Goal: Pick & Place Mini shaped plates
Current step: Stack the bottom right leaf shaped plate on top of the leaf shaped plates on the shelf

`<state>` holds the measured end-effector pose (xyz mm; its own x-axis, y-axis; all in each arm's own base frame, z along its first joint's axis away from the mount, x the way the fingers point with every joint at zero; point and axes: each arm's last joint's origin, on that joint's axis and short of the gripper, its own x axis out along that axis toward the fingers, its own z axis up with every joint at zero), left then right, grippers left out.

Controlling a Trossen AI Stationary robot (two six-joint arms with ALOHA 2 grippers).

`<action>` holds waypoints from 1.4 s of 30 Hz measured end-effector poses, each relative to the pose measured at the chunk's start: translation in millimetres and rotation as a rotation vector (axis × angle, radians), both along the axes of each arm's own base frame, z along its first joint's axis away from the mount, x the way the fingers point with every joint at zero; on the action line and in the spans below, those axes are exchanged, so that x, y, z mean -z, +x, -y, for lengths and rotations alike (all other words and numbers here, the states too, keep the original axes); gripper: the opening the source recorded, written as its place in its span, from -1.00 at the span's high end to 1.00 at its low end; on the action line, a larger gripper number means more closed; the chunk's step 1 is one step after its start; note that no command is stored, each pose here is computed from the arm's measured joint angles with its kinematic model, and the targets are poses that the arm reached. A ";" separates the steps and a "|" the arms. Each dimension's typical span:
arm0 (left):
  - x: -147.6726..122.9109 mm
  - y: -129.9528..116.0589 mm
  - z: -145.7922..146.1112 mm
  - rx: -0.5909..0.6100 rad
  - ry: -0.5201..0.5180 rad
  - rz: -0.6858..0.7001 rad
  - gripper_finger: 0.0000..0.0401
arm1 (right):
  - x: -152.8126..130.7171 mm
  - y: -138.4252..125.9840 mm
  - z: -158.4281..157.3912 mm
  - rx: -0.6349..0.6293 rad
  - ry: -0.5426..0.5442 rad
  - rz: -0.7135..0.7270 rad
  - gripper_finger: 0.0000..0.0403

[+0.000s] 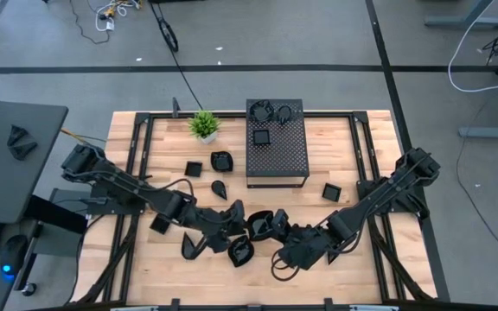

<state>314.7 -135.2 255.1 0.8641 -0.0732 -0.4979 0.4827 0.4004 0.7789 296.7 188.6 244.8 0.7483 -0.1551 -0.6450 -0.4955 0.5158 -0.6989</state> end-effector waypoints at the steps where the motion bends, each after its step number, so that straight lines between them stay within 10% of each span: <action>1: -0.2 -1.1 2.1 -0.022 -0.013 0.003 0.32 | -0.1 0.0 0.6 0.016 -0.006 0.007 0.93; 10: -24.6 -40.5 11.3 -0.286 -0.168 0.013 0.17 | -7.6 11.4 30.2 0.082 -0.186 0.028 0.97; 21: -34.1 -97.9 -43.3 -0.543 -0.405 0.001 0.33 | -55.4 21.6 168.3 0.100 -0.157 -0.012 0.97; 31: 5.3 -100.7 -67.0 -0.605 -0.466 0.101 0.42 | -58.2 2.5 313.4 0.091 -0.164 -0.028 0.98; 42: 4.1 -92.4 -82.2 -0.628 -0.508 0.189 0.42 | -42.9 -10.1 369.8 0.046 -0.057 0.020 0.98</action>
<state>222.4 -53.0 251.0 0.8850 0.2741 -0.3763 -0.0692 0.8768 0.4759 286.6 -181.2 287.7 0.7519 -0.2258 -0.6194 -0.4578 0.4973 -0.7370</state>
